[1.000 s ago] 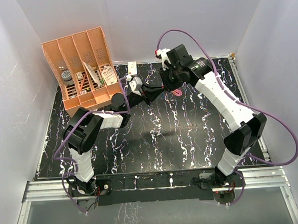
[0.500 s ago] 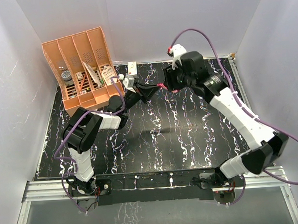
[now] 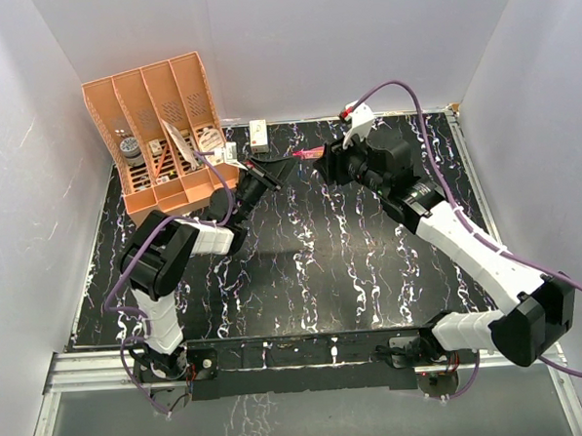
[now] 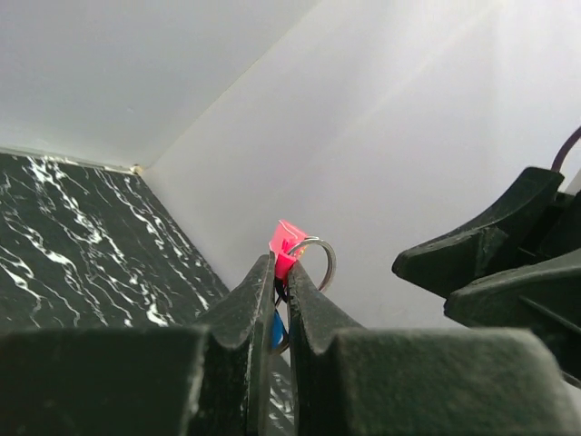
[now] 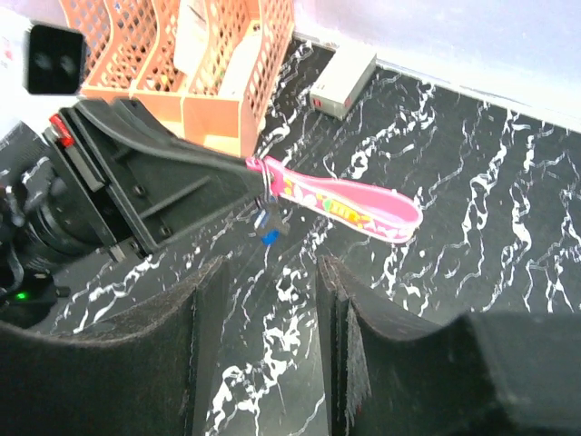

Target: Put the keys on the keyring

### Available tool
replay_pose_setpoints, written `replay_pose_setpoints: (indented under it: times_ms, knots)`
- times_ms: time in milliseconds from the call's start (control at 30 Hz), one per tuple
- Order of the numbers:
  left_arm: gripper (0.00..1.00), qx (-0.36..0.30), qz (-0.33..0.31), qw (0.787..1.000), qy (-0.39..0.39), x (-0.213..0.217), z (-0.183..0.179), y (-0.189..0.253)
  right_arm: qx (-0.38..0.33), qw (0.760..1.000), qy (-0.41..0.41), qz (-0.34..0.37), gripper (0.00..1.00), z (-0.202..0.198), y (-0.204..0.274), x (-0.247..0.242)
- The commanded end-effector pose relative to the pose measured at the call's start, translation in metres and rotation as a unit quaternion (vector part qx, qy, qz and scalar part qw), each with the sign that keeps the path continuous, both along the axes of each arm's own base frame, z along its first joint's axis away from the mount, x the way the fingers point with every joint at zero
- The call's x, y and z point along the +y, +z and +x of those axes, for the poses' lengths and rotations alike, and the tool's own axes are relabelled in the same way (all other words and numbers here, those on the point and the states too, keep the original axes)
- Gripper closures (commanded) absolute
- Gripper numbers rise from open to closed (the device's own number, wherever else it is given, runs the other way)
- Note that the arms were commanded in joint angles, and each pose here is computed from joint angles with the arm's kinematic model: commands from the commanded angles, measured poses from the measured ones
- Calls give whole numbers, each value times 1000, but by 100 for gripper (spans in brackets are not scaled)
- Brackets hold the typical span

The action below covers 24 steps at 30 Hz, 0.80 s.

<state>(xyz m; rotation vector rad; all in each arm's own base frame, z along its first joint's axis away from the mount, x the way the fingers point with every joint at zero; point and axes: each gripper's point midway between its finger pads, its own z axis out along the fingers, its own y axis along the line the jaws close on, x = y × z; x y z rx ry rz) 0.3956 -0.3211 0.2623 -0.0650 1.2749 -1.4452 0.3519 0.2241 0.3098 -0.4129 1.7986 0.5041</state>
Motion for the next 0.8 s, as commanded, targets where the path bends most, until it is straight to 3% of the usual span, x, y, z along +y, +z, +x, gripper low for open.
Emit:
replay_pose_setpoints:
  times_ms: [0,767]
  knots:
    - [100,-12,-122,992,-27,15,-13,45,-73,995,14,61,60,8,47,13]
    - [100,85,-215,973,-4,42,-11,54,-6,993,1,118,65,39,33,34]
